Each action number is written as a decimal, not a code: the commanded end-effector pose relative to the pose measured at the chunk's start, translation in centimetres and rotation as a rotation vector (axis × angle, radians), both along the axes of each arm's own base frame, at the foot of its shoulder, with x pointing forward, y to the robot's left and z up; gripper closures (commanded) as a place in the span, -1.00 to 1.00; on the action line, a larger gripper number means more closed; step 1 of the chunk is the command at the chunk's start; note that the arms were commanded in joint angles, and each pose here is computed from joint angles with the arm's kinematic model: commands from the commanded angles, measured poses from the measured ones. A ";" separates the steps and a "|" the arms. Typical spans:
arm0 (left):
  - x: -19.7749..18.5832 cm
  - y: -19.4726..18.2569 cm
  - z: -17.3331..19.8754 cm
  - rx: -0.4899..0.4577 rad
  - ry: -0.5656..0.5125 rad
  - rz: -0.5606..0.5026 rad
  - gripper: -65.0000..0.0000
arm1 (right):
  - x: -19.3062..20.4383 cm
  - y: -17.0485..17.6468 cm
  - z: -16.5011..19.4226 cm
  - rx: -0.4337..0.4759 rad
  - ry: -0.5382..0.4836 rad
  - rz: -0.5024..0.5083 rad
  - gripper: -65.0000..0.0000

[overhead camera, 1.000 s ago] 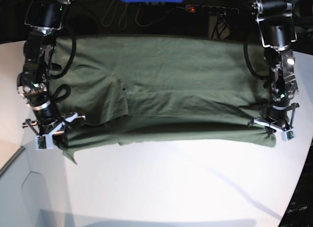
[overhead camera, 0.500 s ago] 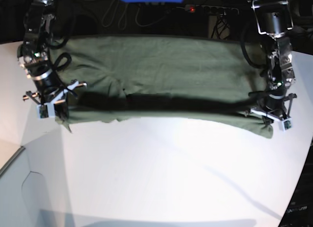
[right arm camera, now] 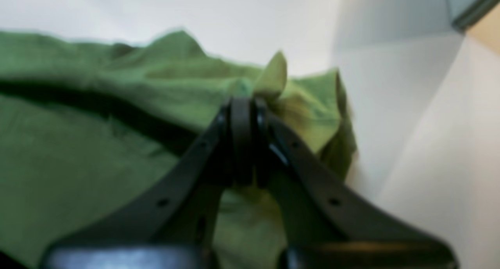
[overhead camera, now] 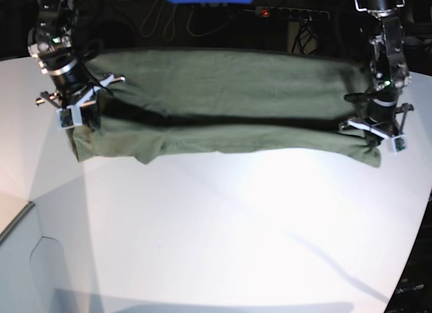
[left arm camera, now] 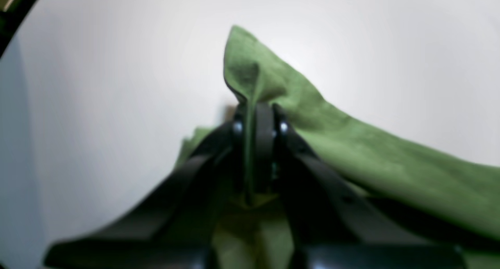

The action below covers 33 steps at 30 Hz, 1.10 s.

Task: Layout the t-shirt on the table in an organized manner, then fold the t-shirt properly
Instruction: 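Grasp the opposite edge with both grippers and fold it over the body, then lower the folded edge onto the shirt with both grippers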

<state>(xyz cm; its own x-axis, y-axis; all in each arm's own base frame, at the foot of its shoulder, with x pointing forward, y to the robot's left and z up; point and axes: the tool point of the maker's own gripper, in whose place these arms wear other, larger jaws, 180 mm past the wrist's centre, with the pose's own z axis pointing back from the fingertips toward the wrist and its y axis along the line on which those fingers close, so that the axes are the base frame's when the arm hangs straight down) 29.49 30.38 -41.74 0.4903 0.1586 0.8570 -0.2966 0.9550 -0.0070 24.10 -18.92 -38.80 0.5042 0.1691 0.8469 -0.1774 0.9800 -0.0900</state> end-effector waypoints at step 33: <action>-3.8 2.1 1.8 0.051 -0.032 0.067 1.00 | -5.9 1.4 -1.7 0.035 0.095 -0.004 1.00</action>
